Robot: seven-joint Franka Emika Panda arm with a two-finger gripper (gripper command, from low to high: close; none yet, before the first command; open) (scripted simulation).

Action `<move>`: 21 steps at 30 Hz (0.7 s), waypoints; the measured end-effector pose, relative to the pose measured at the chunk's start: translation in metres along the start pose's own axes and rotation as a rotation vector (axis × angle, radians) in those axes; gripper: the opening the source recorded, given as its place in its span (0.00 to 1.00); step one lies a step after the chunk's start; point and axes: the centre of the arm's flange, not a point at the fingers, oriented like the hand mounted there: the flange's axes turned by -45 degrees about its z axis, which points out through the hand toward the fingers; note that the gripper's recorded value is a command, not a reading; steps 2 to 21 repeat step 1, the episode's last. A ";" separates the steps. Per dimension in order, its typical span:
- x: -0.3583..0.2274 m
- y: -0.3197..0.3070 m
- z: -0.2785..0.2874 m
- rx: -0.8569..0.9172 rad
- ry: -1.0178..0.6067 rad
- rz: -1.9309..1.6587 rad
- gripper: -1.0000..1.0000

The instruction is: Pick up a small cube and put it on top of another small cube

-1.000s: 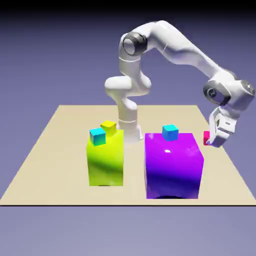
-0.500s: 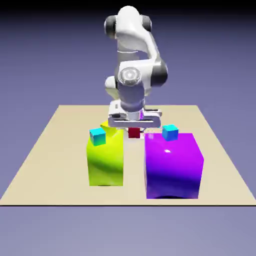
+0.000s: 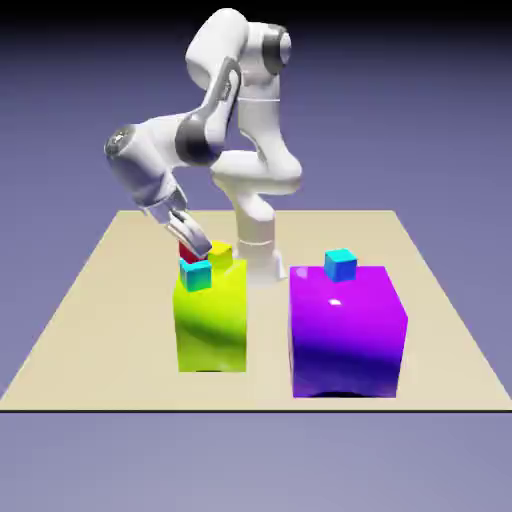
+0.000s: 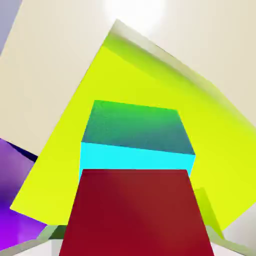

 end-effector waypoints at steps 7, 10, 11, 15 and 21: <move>-0.001 -0.001 -0.015 0.001 0.000 0.000 1.00; -0.001 -0.001 -0.015 0.001 0.000 0.000 1.00; -0.001 -0.001 -0.015 0.001 0.000 0.000 1.00; -0.001 -0.001 -0.015 0.001 0.000 0.000 1.00; -0.001 -0.001 -0.015 0.001 0.000 0.000 1.00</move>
